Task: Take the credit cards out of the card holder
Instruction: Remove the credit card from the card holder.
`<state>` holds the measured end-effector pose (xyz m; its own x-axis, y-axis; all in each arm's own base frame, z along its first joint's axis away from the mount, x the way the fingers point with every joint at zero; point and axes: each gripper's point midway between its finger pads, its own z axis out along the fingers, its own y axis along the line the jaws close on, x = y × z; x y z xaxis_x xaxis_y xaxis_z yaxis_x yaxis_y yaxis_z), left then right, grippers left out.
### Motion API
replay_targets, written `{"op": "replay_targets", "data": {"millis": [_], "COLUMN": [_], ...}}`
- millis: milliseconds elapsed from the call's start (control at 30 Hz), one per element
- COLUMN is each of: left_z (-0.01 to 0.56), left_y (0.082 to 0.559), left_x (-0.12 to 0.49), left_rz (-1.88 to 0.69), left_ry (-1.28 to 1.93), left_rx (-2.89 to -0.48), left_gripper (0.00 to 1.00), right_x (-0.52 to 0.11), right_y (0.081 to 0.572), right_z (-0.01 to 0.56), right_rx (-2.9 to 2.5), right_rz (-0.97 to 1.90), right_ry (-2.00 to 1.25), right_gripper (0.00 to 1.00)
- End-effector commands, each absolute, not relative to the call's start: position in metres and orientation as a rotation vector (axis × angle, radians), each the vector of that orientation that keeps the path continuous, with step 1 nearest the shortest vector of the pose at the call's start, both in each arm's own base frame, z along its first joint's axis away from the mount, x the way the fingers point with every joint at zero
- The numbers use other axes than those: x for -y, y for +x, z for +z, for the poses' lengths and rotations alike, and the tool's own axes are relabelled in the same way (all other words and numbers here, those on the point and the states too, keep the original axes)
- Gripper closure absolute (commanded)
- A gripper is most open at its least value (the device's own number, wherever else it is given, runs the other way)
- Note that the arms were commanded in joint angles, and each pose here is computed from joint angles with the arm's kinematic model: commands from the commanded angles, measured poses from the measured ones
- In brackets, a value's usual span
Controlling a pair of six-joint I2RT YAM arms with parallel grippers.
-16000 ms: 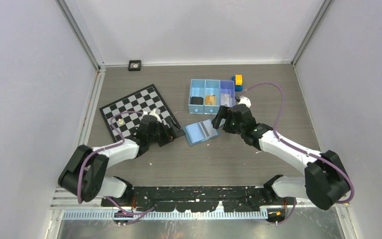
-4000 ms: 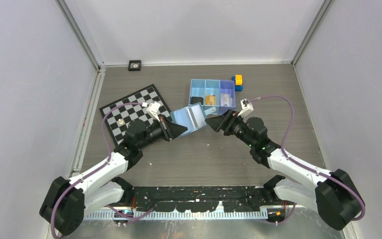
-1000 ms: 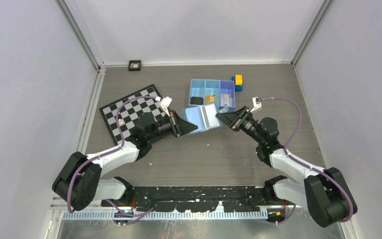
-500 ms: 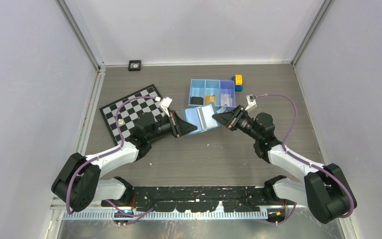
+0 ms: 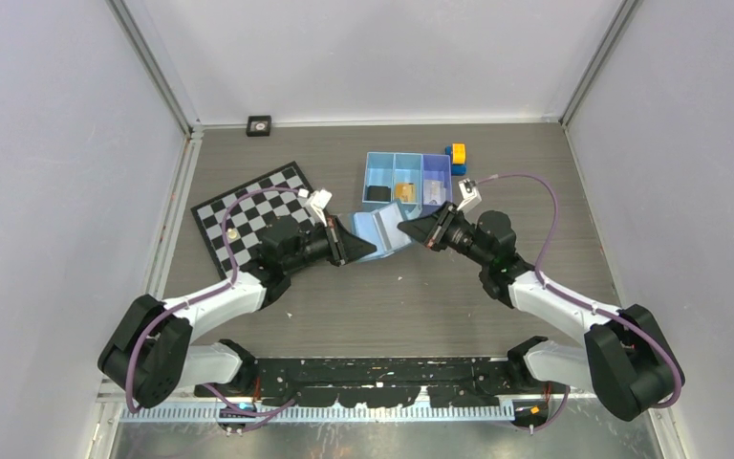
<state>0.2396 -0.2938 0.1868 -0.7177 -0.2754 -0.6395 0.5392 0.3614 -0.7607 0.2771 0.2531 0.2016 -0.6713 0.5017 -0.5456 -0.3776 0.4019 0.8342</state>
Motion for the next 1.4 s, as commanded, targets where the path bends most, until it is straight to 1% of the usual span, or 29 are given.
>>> {"op": "replay_targets", "data": {"millis": [0,67,200,233,333,367,433,467,633,700,733,833,967,1067,1133,1167,1200,1233,1267,1300,1333,1367], "left_z": [0.205,0.195,0.193,0.193,0.194,0.195,0.197,0.198,0.199,0.198,0.198,0.198,0.198,0.197,0.198,0.198,0.198,0.197,0.196,0.194,0.192,0.190], "left_y": [0.259,0.264,0.264,0.264,0.262,0.262,0.262,0.261,0.261,0.260,0.261,0.261,0.261,0.261,0.261,0.261,0.262,0.262,0.263,0.264,0.266,0.267], "left_x": [0.290,0.289,0.298,0.299,0.299,0.299,0.298,0.299,0.299,0.299,0.298,0.298,0.298,0.298,0.298,0.298,0.297,0.297,0.296,0.295,0.293,0.293], "left_rz": [-1.324,-1.285,-1.332,-1.340,-1.350,-1.352,-1.352,-1.354,-1.359,-1.360,-1.358,-1.356,-1.354,-1.352,-1.352,-1.351,-1.347,-1.340,-1.331,-1.320,-1.305,-1.293], "left_ry": [0.200,0.181,0.205,0.211,0.217,0.218,0.217,0.218,0.218,0.217,0.216,0.214,0.212,0.209,0.211,0.210,0.208,0.203,0.197,0.189,0.178,0.169], "left_rx": [-1.870,-1.917,-1.928,-1.928,-1.921,-1.917,-1.910,-1.906,-1.902,-1.905,-1.905,-1.906,-1.909,-1.911,-1.909,-1.910,-1.909,-1.915,-1.918,-1.926,-1.935,-1.945], "left_gripper": [1.00,1.00,1.00,1.00,1.00,1.00,1.00,1.00,1.00,1.00,1.00,1.00,1.00,1.00,1.00,1.00,1.00,1.00,1.00,0.97,0.89,0.85], "right_x": [-0.261,-0.261,-0.265,-0.266,-0.270,-0.271,-0.271,-0.270,-0.267,-0.264,-0.262,-0.256,-0.255,-0.256,-0.256,-0.256,-0.256,-0.257,-0.258,-0.259,-0.259,-0.260], "right_y": [0.264,0.260,0.253,0.251,0.250,0.251,0.253,0.254,0.256,0.259,0.261,0.268,0.265,0.266,0.267,0.267,0.266,0.266,0.265,0.265,0.264,0.265], "right_z": [0.228,0.234,0.244,0.245,0.247,0.245,0.242,0.241,0.238,0.233,0.231,0.222,0.226,0.226,0.224,0.224,0.224,0.226,0.227,0.227,0.227,0.226], "right_rx": [-1.754,-1.720,-1.664,-1.652,-1.640,-1.646,-1.657,-1.660,-1.679,-1.706,-1.717,-1.765,-1.745,-1.746,-1.756,-1.756,-1.753,-1.748,-1.744,-1.745,-1.748,-1.751], "right_rz": [1.454,1.477,1.550,1.570,1.609,1.610,1.604,1.597,1.559,1.521,1.498,1.421,1.428,1.432,1.425,1.424,1.428,1.436,1.445,1.450,1.453,1.452], "right_ry": [0.014,0.000,-0.031,-0.043,-0.058,-0.052,-0.039,-0.034,-0.013,0.010,0.021,0.065,0.053,0.053,0.060,0.062,0.057,0.048,0.038,0.035,0.034,0.036], "right_gripper": [0.90,0.90,0.93,0.92,0.83,0.81,0.81,0.78,0.63,0.62,0.63,0.74,0.76,0.87,0.89,0.92,0.97,0.99,0.99,1.00,1.00,1.00]}}
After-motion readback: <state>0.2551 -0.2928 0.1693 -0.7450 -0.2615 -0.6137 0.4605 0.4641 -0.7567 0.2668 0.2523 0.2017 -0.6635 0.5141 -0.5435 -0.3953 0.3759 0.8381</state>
